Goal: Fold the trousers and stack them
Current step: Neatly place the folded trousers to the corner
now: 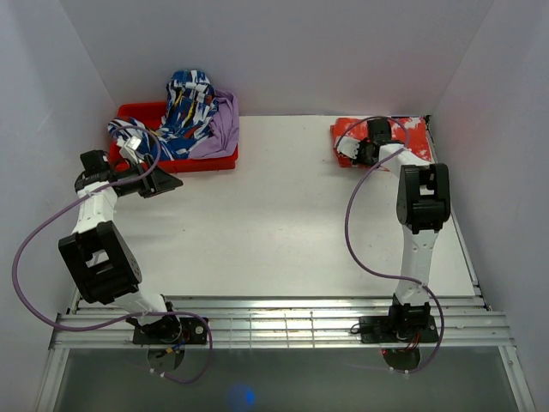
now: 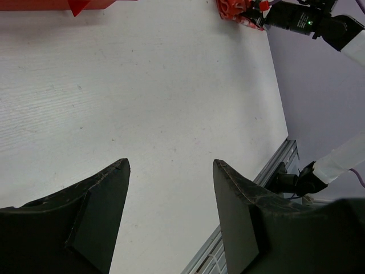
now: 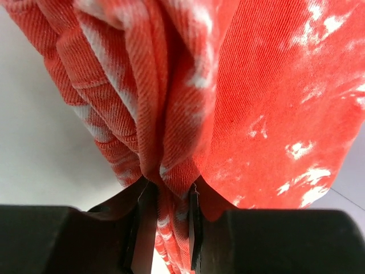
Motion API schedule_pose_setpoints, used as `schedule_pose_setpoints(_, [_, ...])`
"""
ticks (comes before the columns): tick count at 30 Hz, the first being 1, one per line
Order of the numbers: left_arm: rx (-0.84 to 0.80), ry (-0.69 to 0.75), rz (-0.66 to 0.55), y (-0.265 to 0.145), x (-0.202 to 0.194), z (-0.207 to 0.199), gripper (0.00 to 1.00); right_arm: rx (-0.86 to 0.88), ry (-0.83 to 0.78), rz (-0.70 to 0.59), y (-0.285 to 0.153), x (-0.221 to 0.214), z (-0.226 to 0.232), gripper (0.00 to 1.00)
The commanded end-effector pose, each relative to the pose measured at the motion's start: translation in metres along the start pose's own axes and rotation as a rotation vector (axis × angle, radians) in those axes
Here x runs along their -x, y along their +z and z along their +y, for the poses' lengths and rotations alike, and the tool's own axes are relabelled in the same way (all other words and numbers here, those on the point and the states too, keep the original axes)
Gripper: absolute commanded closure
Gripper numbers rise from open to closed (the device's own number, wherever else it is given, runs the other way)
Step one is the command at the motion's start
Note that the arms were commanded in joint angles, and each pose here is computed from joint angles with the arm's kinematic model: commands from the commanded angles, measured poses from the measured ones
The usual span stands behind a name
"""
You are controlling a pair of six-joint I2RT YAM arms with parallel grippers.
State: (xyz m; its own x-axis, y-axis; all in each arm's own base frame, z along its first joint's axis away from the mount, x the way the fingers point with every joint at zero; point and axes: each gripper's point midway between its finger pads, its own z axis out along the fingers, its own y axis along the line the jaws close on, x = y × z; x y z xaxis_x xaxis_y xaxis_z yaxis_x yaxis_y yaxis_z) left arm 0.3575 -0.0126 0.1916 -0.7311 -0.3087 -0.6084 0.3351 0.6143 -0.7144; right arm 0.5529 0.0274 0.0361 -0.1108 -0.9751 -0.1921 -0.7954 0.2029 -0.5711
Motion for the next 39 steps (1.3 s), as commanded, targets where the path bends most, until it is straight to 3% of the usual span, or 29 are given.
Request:
schedule_pose_setpoints(1, [-0.009,0.014,0.002,-0.001,-0.004,0.001,0.29,0.098,-0.086,0.050,0.025,-0.030,0.014,0.73])
schedule_pose_setpoints(16, [0.011,-0.009,0.018,0.000,-0.007,0.012,0.29,0.001,-0.103,0.092,0.065,-0.059,-0.020,0.73])
schedule_pose_setpoints(22, [0.012,0.001,0.012,-0.001,-0.004,0.009,0.26,-0.046,-0.120,0.089,0.048,-0.058,-0.033,0.54])
schedule_pose_setpoints(24, [0.012,0.009,0.008,-0.002,-0.001,0.007,0.23,-0.045,-0.126,0.094,0.043,-0.059,-0.028,0.36])
schedule_pose_setpoints(27, [0.016,0.035,-0.006,-0.006,0.006,0.001,0.17,-0.133,-0.112,0.067,0.015,-0.048,-0.053,0.04])
schedule_pose_setpoints(29, [0.041,0.053,-0.011,-0.008,0.010,0.000,0.15,-0.169,-0.091,0.030,-0.010,-0.037,-0.071,0.10])
schedule_pose_setpoints(34, [0.095,0.128,-0.038,-0.019,0.022,-0.011,0.10,-0.281,0.049,-0.120,-0.097,0.011,-0.122,0.10])
schedule_pose_setpoints(36, [0.115,0.145,-0.041,-0.022,0.021,-0.014,0.02,-0.271,0.083,-0.176,-0.122,0.028,-0.123,0.10])
schedule_pose_setpoints(39, [0.157,0.134,-0.022,-0.026,0.016,-0.010,0.02,-0.250,0.178,-0.249,-0.175,0.047,-0.119,0.10])
